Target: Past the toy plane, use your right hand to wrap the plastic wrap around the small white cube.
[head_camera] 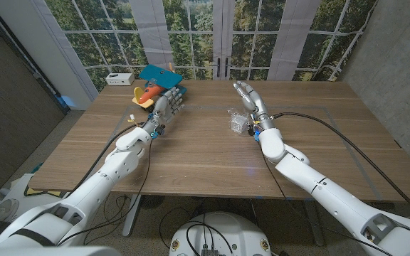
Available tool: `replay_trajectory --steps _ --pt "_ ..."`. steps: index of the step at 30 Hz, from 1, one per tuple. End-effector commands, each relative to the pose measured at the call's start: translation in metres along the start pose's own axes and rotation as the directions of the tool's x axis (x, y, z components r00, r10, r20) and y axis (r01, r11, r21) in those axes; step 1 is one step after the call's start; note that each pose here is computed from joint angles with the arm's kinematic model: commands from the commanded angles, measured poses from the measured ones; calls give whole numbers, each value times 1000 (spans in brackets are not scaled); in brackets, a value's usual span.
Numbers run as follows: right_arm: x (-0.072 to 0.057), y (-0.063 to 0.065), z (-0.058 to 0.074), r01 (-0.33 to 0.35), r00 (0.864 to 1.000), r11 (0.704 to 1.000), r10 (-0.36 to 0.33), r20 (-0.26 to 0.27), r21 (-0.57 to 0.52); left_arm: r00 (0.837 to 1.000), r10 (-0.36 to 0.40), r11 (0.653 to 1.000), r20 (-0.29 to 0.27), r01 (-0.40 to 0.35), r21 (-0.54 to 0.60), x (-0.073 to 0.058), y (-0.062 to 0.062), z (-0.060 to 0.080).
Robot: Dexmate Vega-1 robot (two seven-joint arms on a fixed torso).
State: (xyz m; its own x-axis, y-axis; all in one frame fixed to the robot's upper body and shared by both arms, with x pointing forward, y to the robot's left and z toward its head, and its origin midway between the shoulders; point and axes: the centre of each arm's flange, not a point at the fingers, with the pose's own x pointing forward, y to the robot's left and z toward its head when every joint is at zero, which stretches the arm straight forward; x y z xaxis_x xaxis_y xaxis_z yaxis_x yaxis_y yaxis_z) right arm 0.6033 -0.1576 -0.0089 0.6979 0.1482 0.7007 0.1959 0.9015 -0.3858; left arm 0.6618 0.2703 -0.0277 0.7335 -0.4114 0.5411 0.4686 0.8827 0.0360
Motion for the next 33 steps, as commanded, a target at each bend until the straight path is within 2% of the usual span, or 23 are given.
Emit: replay_trajectory --steps 1,7,16,20,29,33 --pt "-2 -29 -5 59 998 995 -59 -7 78 999 28 1000 27 -28 -4 -4 11 -2" --pt "-3 -36 -5 82 997 992 -80 -20 92 999 35 999 32 -35 -11 -6 15 -3" --pt "-3 -50 -12 112 993 977 -106 -46 181 997 62 998 50 -61 -12 -10 25 -1" --pt "-6 -58 -20 136 990 965 -123 -69 224 998 51 999 30 -50 -16 -11 28 -4" --pt "-10 -67 -38 184 982 937 -162 -97 298 1000 29 1000 13 -28 -13 -15 32 -3" --pt "-17 -80 -48 256 965 918 -224 -138 302 1000 22 1000 9 -22 -11 -21 37 -1"
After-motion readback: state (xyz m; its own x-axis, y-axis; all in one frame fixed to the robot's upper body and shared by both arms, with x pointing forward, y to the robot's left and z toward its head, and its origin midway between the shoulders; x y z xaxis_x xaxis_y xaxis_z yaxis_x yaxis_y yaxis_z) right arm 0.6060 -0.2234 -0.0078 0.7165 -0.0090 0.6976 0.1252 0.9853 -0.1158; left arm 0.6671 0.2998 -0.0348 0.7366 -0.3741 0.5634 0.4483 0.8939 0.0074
